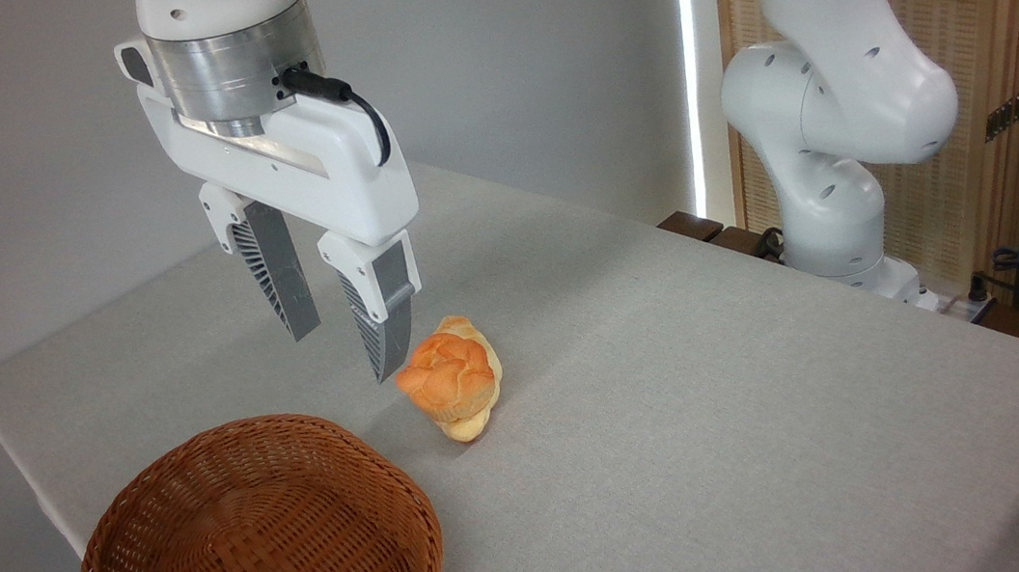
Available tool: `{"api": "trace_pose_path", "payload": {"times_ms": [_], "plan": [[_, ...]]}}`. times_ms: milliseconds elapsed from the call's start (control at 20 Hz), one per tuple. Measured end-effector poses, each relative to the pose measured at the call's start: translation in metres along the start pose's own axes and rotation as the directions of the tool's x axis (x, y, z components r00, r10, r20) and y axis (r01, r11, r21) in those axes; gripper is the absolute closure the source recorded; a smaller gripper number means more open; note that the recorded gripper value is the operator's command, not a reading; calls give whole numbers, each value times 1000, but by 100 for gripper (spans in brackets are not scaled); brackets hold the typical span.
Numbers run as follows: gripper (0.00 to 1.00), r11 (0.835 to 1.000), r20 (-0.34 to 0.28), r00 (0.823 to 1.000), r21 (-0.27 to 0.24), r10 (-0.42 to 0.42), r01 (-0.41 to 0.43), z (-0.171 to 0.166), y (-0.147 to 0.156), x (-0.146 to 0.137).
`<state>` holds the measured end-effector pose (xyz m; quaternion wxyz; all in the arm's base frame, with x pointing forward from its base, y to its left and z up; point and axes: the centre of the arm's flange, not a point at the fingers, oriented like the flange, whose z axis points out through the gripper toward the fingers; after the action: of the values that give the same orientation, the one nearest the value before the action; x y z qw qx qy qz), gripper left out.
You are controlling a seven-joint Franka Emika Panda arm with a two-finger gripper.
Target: Put bread into the basket
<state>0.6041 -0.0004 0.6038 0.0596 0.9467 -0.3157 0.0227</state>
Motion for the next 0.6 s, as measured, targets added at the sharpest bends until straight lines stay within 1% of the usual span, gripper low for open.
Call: {"api": "trace_pose_path", "payload": {"times_ms": [50,200,350,600], "plan": [[0,1000,11,1000,13,-1,0,0,0,0],[0,1000,22,1000,28,5,-6,0,-1,-1],[0,999,25,999,29,35,-36,0,-1,-1],[0,999,26,999,29,39,-40,0,-1,-1]]}}
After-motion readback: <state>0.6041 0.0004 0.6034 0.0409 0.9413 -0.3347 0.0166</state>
